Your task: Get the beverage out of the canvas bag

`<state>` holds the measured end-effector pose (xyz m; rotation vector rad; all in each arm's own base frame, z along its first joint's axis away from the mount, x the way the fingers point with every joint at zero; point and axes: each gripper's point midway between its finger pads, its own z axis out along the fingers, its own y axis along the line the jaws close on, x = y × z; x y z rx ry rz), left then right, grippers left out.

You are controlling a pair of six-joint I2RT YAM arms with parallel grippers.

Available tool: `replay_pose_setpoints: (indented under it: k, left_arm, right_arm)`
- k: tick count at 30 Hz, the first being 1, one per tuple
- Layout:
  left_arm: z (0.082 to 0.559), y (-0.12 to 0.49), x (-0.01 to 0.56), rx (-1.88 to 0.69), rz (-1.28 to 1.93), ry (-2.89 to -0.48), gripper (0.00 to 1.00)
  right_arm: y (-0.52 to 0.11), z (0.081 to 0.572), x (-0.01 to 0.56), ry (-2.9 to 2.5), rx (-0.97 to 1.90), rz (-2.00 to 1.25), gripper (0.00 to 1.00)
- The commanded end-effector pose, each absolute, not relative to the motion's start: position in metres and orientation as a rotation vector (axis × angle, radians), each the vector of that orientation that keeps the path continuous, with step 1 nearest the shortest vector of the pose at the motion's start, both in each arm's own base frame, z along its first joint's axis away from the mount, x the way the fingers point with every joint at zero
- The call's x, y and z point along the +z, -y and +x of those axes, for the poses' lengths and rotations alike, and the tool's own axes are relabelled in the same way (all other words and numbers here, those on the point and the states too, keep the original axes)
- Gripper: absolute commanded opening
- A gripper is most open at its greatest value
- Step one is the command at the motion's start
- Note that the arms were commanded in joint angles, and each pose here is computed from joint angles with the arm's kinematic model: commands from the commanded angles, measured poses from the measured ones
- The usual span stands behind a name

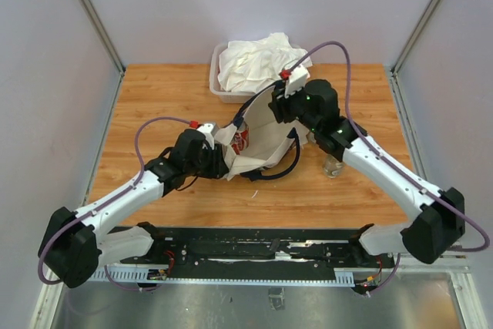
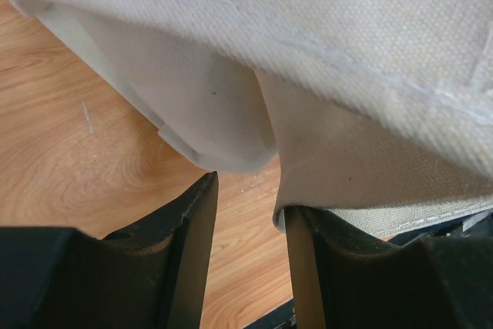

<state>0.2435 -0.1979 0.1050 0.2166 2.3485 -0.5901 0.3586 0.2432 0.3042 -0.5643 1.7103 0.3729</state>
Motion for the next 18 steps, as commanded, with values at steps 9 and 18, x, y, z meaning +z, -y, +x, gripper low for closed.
replay_pose_setpoints:
  k: [9,18]
  left_arm:
    - [0.249,0.18,0.137,-0.517,0.108,-2.275,0.44]
    - [0.242,0.178,0.126,-0.519,0.1,-2.307,0.44]
  right_arm:
    - [-0.327,0.351,0.209,-1.92,0.609,-0.738,0.62]
    - [-0.343,0.37,0.169,-1.986,0.643,-0.649,0.74]
